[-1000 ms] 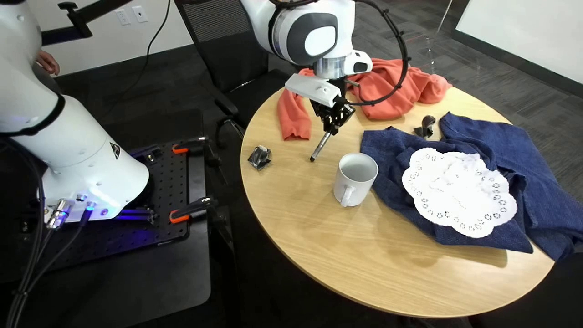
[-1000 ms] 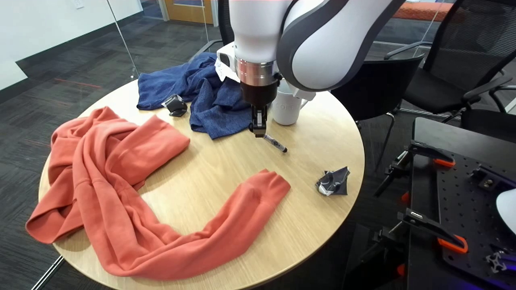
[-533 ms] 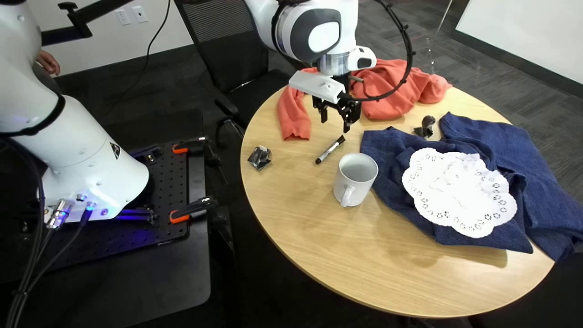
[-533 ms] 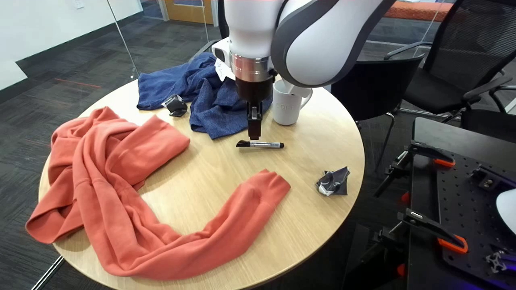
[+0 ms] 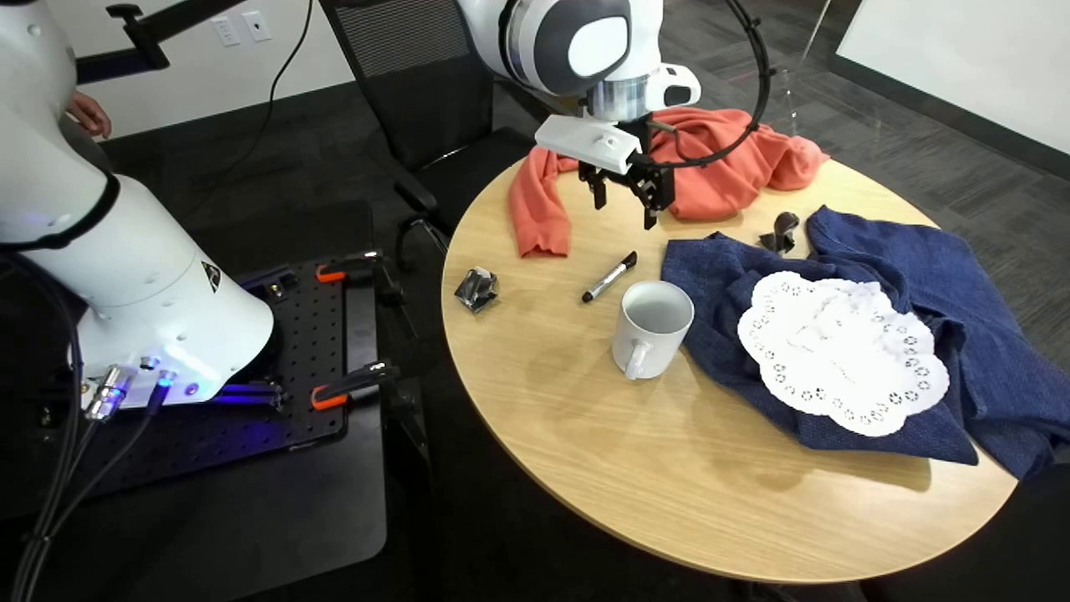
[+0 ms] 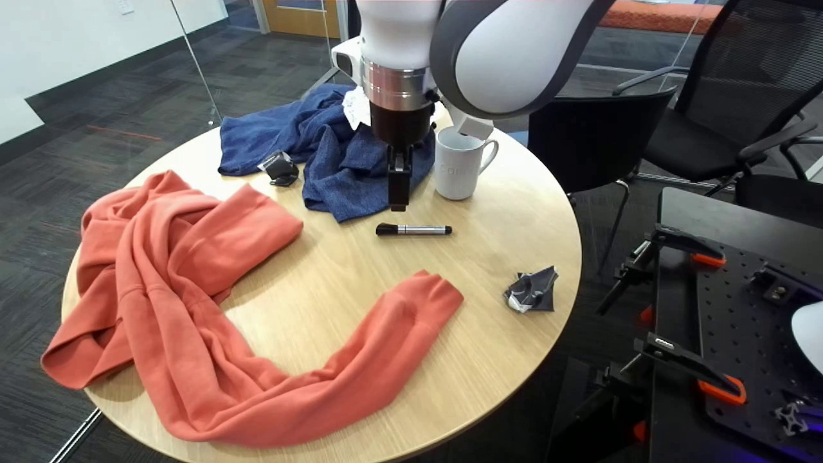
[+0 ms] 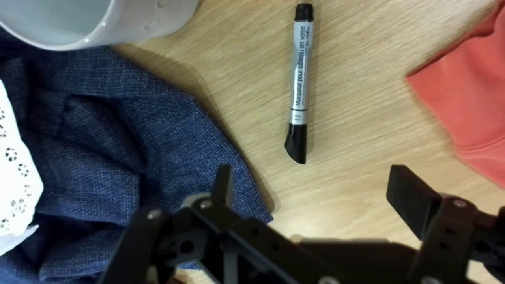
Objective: Put the black marker inside the white mug, remove the marker from the mug and put it on the table
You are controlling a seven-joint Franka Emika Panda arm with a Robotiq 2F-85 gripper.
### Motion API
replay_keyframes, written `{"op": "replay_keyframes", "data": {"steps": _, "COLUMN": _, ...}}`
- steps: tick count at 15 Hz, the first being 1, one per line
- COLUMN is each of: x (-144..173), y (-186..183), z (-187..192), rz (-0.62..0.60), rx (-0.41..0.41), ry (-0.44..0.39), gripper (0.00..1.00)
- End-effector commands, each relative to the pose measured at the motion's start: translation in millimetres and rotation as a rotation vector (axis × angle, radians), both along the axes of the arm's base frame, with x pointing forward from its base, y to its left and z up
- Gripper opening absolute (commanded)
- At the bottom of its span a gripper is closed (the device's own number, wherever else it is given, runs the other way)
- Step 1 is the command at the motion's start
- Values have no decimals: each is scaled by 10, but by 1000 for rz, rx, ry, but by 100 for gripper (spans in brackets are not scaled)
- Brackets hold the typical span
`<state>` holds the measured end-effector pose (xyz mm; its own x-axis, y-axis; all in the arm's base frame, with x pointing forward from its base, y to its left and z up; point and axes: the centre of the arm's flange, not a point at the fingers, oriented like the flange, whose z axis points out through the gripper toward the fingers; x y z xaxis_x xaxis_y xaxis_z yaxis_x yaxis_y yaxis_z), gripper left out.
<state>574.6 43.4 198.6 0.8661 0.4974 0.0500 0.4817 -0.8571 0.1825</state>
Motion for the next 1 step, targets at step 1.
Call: {"op": "replay_keyframes", "data": {"steps": 1, "x": 2, "y": 0, "z": 12, "rz": 0, "rx": 0, "ry": -2, "gripper": 100}}
